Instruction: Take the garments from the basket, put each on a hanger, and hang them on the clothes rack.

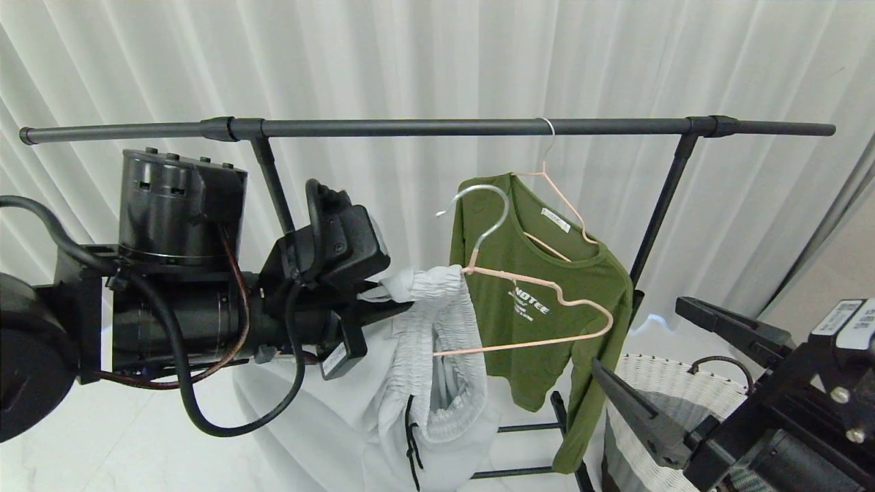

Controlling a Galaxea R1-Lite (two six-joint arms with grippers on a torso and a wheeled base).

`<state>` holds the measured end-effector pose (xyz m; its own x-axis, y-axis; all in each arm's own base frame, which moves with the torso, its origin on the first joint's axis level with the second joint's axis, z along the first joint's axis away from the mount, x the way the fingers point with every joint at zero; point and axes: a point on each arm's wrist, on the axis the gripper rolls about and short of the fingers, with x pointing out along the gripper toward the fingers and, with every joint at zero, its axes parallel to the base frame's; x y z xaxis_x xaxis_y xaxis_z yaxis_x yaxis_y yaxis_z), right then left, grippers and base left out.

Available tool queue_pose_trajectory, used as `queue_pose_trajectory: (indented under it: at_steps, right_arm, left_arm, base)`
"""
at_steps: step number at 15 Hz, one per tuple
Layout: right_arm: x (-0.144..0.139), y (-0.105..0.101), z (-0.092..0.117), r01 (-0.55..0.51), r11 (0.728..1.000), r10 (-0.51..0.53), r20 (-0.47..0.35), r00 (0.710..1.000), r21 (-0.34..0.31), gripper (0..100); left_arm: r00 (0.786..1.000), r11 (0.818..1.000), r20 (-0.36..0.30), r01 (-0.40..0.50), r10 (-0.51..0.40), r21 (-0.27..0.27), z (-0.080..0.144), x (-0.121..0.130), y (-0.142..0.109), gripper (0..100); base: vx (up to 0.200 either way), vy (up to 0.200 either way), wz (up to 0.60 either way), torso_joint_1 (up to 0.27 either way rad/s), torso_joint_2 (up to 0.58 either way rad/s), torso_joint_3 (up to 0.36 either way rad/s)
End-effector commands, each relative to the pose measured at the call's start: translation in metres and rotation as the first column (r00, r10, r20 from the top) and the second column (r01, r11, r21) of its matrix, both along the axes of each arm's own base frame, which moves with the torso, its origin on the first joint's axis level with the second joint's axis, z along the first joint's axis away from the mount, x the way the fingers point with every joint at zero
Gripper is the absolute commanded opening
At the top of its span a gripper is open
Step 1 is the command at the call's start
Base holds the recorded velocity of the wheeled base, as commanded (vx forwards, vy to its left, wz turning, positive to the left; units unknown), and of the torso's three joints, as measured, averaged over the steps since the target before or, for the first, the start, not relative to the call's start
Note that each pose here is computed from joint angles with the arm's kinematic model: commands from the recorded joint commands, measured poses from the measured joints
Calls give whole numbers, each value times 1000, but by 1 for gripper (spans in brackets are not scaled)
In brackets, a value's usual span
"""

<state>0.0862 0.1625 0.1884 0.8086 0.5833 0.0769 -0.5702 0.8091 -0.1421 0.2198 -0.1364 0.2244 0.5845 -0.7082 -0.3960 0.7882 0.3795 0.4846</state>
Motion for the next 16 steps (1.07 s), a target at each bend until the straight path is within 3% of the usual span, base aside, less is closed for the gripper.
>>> queue_pose_trajectory:
  at_steps: [1, 2, 4, 9, 11, 16]
  right_arm:
    - [-1, 0, 0, -8, 1000, 8, 0, 1000, -3, 100]
    - [-2, 4, -2, -32, 999, 32, -13, 999, -8, 100]
    - [-5, 15, -9, -72, 997, 71, -62, 996, 0, 100]
    - [2, 57, -18, -93, 991, 114, -249, 962, 94, 100]
    - [13, 82, -24, -40, 985, 105, -402, 910, 168, 100]
    - [46, 90, -50, 96, 982, -4, -492, 871, 161, 100]
  left_arm:
    - [999, 999, -21, -36, 35, -36, 5, -11, -1, 0]
    - [989, 985, -90, -129, 118, -119, 13, -23, -9, 0]
    - [976, 963, -135, -196, 172, -187, 21, -37, -12, 0]
    - [982, 949, -80, -187, 172, -253, 36, -48, -4, 0]
    - [986, 949, -46, -166, 159, -267, 41, -51, -2, 0]
    - [993, 947, -21, -117, 116, -299, 50, -61, 2, 0]
  base:
    - [0, 0, 0, 0, 0, 0]
    - [0, 0, 0, 0, 0, 0]
    - [0, 0, 0, 0, 0, 0]
    - [0, 0, 0, 0, 0, 0]
    - [0, 0, 0, 0, 0, 0]
    - [0, 0, 0, 0, 0, 0]
